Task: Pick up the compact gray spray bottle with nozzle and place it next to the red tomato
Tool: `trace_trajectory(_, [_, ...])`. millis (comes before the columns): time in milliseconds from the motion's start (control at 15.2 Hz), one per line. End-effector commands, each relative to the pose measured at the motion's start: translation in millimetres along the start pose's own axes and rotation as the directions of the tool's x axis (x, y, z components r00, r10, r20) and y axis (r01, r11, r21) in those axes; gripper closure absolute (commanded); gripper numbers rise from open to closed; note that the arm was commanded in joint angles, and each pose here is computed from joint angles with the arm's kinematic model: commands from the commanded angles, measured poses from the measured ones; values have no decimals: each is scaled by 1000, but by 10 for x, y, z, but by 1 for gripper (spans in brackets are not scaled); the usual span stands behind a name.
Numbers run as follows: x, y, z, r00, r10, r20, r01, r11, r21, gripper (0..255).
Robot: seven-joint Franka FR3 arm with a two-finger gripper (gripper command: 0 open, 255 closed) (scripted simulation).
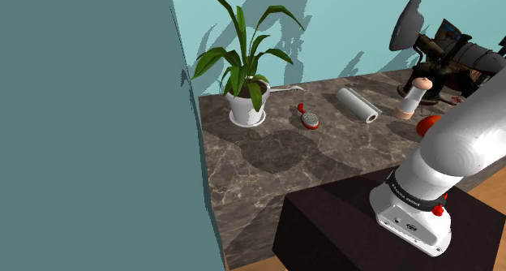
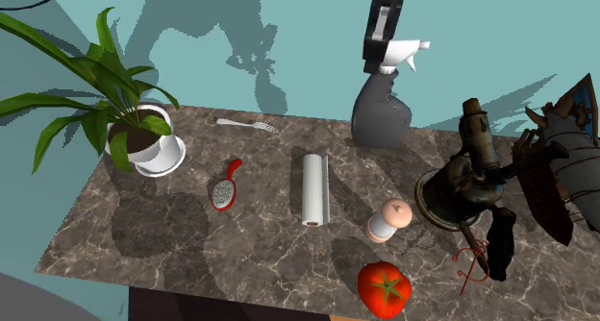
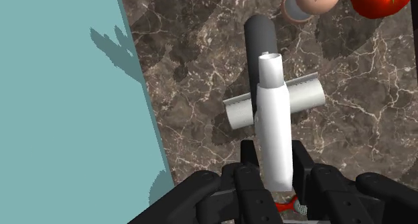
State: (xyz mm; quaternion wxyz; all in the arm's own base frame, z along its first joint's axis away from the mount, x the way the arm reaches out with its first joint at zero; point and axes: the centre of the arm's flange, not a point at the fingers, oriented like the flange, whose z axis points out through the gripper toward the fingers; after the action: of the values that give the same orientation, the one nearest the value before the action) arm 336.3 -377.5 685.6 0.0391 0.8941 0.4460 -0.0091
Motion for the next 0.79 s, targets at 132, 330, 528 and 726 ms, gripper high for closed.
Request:
trace_trajectory(132, [-328,-310,-237,1000,-1,0,1,1000,1,255])
trace_trajectory(330, [-589,-546,-418,1000,-1,0,1,1000,1,255])
trace_trajectory(528, [-696,-655,-390,1000,-1,0,1,1000,1,255])
trace_trajectory(726, [-688,-665,-232,1000,-1,0,1,1000,1,255])
